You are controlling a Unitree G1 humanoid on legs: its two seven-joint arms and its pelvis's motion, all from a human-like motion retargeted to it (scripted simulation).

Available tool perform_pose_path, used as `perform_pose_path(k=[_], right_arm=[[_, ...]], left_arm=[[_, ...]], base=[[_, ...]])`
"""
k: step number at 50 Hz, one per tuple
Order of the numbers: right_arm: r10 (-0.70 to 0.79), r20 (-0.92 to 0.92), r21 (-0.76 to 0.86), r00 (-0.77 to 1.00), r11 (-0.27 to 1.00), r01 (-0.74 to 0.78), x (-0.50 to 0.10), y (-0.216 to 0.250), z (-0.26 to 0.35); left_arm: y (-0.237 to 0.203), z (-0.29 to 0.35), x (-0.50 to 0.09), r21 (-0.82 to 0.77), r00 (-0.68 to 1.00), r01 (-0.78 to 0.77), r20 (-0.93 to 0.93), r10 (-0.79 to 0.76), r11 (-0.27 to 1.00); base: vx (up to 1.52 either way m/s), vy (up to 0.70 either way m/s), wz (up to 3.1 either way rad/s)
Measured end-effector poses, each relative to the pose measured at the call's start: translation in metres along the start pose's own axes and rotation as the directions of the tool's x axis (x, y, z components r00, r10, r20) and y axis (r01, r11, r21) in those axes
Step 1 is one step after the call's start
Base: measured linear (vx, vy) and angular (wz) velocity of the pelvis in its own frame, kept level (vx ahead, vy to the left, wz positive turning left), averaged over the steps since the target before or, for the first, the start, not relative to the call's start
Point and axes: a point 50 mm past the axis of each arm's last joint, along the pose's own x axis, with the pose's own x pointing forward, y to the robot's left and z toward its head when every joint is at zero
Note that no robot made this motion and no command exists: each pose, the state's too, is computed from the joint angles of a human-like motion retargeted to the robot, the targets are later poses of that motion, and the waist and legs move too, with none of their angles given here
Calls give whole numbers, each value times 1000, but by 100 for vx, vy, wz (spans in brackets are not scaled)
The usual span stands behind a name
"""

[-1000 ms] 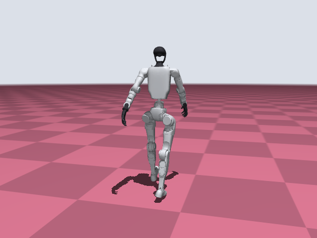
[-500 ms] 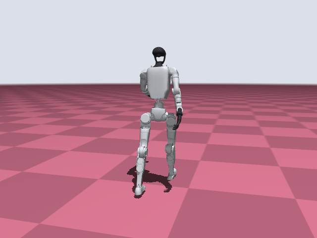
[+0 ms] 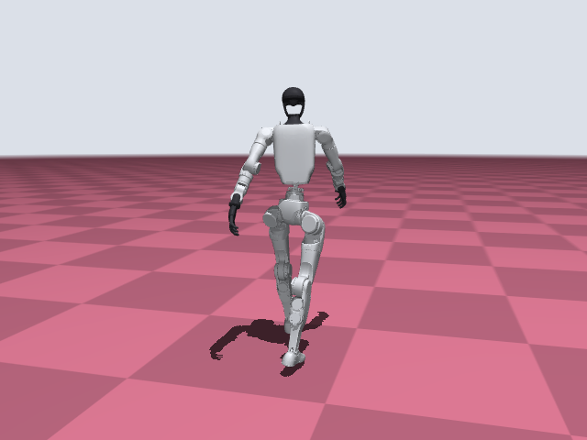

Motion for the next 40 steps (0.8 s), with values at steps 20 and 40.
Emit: perform_pose_path(k=[20,40], right_arm=[[490,-827,404,276,859,-315,-298,123,-321],[124,-430,-31,894,988,-152,-67,47,-160]], left_arm=[[-78,385,-298,199,-43,182,980,-195,963],[11,111,-18,-87,971,-69,224,87,994]], base=[[115,-2,159],[112,-32,-84]])
